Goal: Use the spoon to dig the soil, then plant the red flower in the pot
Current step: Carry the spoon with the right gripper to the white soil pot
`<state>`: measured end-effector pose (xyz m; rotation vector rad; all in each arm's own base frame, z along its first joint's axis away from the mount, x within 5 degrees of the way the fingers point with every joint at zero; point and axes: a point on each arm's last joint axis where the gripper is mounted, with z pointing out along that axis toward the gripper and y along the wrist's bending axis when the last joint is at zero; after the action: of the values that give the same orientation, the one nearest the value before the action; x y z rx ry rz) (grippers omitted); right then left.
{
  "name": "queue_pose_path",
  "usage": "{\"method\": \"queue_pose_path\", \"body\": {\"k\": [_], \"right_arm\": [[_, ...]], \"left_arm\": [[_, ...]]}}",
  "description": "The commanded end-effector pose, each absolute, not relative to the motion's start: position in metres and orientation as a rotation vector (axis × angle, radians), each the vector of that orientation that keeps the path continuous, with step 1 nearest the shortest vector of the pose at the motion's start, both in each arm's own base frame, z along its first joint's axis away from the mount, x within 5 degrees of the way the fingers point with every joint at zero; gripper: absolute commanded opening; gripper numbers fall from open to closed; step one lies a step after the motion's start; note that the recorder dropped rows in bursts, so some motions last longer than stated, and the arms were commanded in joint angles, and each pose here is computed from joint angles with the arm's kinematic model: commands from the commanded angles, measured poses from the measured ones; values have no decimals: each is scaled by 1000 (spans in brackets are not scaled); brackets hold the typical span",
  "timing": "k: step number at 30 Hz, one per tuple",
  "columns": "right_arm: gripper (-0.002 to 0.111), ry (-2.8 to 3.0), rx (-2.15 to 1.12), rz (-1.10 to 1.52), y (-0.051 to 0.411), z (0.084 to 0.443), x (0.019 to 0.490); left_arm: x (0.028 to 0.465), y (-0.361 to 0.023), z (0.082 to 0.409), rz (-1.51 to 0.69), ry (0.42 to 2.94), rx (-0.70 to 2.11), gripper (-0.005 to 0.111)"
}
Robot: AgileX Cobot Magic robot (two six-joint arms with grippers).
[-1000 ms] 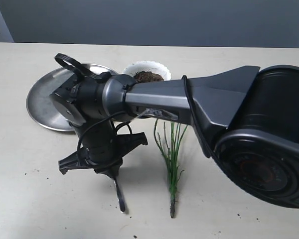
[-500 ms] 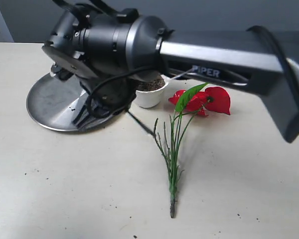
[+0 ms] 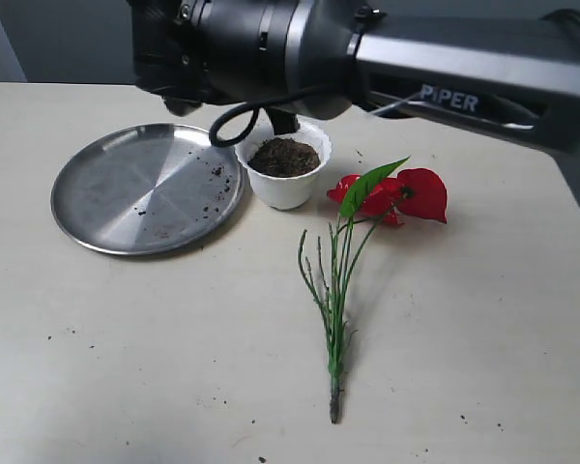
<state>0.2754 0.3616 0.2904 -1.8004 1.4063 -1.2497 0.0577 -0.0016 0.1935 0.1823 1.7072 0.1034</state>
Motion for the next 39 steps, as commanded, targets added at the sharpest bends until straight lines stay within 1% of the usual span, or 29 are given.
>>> {"method": "queue_pose_path", "body": {"k": [1,3,6,9,16,18,21,23,26,39], "right_arm": [[-1,1224,-2021,-1434,357,279,288],[-1,1172,-2076,-1498,354,275,297],[-1,1120,-2064,-1597,350,272,308],[-1,1132,-2065,-1635,343,267,320],[-1,1190,-2119,-1582,337,251,330],[-1,1158,-2189,-1533,339,246,329],[-1,1078,-2267,-1531,338,237,329],[-1,1072,-2298,-1546,335,228,329],[-1,1064,-2312,-1649,327,221,336],[-1,929,-2399,-1647,338,178,344]], "left_arm": [[58,-2,194,100,1701,180,0],[58,-2,194,100,1701,180,0],[58,-2,194,100,1701,180,0],[58,-2,194,100,1701,180,0],[58,-2,194,100,1701,180,0],[58,-2,194,100,1701,180,0],[58,-2,194,100,1701,180,0],[58,-2,194,100,1699,180,0],[58,-2,194,100,1699,180,0],[58,-2,194,100,1699,180,0]]}}
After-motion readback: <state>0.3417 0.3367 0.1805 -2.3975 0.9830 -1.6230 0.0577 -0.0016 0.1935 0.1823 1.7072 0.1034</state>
